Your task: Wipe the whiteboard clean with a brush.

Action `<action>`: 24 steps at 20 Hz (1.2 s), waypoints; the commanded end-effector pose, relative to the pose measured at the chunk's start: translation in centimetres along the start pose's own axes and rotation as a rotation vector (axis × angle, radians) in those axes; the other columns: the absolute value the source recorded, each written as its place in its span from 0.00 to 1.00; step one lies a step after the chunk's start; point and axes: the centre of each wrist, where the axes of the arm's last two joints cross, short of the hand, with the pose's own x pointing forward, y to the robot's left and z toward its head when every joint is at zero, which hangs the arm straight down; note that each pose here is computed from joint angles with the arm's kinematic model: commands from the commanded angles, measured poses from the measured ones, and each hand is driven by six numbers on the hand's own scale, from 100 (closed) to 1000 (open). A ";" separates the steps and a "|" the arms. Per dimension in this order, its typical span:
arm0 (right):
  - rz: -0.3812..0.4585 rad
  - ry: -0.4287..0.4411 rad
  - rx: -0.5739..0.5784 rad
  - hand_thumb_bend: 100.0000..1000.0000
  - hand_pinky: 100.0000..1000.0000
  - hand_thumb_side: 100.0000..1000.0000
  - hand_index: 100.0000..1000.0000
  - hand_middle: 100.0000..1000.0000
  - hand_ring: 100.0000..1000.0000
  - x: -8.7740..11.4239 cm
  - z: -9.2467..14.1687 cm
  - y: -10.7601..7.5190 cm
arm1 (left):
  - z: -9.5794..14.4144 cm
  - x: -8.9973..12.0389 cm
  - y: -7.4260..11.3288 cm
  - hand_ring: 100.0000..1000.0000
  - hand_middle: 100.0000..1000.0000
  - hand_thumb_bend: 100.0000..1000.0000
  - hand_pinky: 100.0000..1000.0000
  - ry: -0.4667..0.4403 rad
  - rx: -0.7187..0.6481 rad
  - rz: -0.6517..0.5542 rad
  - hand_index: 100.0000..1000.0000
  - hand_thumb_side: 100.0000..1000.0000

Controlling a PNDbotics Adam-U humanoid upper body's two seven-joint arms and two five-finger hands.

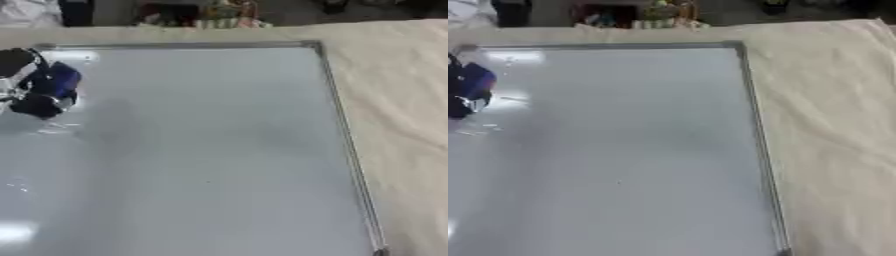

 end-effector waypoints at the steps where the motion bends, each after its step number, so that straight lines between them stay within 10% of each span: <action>1: 0.009 -0.051 -0.011 0.00 0.76 1.00 0.78 0.71 0.78 0.6 -1.0 -0.6 | -0.6 -1.2 1.5 0.48 0.30 0.03 0.49 0.058 0.057 0.029 0.00 0.22; 24: -0.005 -0.060 -0.032 0.00 0.76 1.00 0.78 0.71 0.78 0.8 -1.3 -0.6 | -2.8 -2.0 -0.3 0.52 0.34 0.08 0.52 0.195 0.000 0.079 0.09 0.23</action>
